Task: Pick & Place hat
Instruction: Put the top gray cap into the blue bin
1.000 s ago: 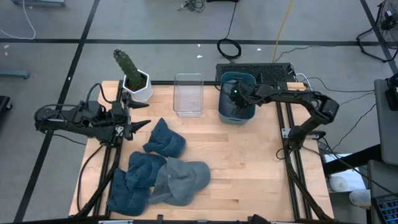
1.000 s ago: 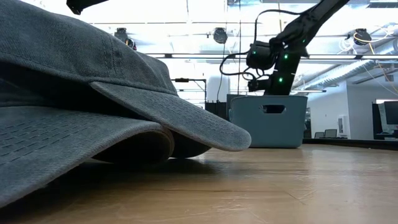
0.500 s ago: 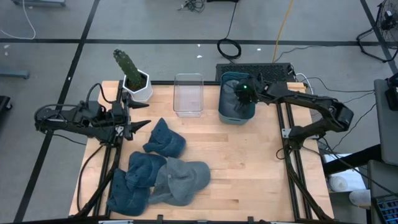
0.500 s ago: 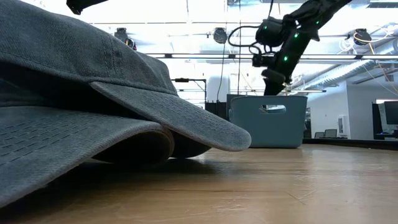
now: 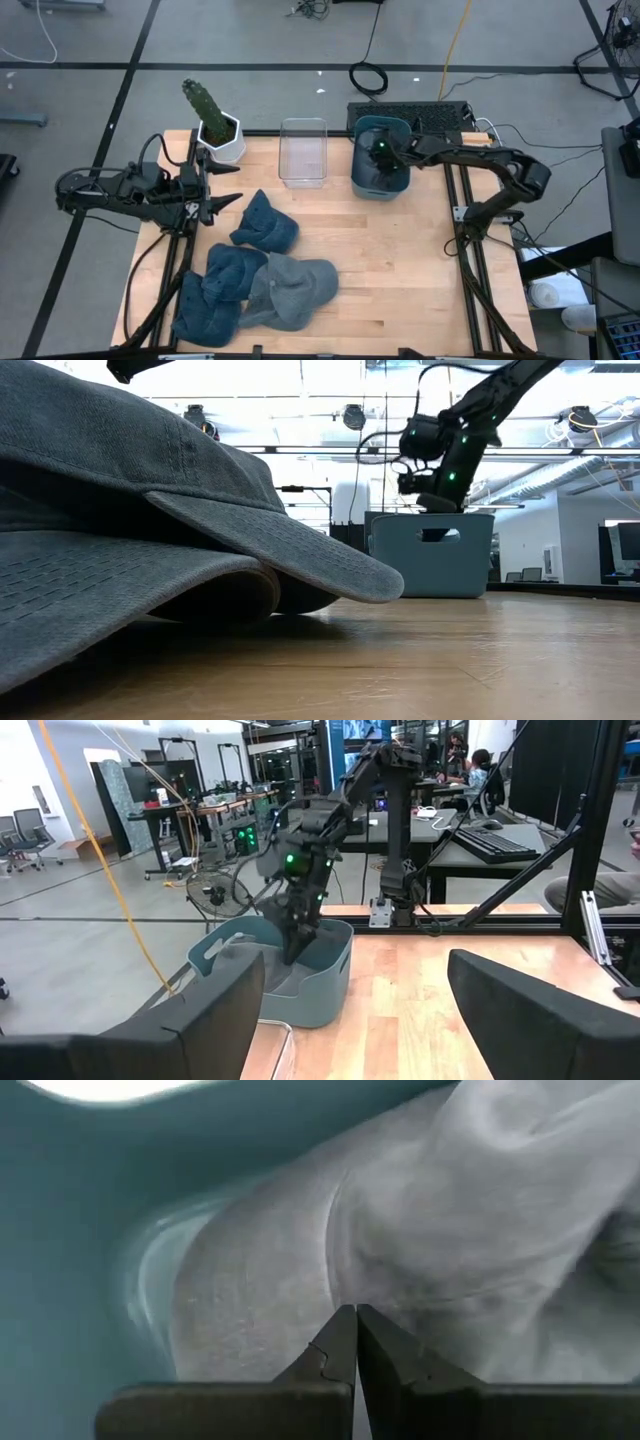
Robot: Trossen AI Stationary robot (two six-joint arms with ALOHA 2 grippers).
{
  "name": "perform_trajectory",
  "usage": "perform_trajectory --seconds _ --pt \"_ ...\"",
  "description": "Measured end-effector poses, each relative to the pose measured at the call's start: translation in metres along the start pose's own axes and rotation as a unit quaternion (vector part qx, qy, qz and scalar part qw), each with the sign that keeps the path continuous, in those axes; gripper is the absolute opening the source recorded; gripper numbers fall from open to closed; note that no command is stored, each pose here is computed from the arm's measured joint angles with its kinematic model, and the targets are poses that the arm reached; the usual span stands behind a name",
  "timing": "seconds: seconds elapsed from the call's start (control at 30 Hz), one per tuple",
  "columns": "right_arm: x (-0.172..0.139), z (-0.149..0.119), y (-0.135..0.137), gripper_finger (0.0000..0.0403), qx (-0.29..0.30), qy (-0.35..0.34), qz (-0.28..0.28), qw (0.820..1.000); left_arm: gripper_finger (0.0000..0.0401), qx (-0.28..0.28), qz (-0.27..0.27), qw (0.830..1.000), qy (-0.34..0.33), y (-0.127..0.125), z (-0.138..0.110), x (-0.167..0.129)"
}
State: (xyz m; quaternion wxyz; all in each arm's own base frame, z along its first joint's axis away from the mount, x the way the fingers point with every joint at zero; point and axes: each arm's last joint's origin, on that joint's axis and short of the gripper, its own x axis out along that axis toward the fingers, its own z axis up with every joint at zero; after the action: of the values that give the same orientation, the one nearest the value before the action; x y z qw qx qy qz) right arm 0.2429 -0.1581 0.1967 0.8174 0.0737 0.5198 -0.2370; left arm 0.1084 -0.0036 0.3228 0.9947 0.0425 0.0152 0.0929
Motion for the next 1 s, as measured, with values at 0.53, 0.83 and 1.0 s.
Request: perform_trajectory --seconds 0.53,0.83,1.0 --pt "-0.006 -0.003 0.0 0.0 -0.006 0.004 0.0 1.0 0.0325 0.0 0.0 1.0 0.0 0.0 0.0 0.0" --pt "-0.075 -0.003 -0.005 0.0 0.015 -0.116 -0.014 0.993 0.0313 0.0 0.0 1.0 0.0 0.0 0.0 0.0" --pt "-0.117 -0.012 0.003 0.0 0.008 -0.185 -0.007 0.983 0.0311 0.0 0.0 1.0 0.0 0.0 0.0 0.0"
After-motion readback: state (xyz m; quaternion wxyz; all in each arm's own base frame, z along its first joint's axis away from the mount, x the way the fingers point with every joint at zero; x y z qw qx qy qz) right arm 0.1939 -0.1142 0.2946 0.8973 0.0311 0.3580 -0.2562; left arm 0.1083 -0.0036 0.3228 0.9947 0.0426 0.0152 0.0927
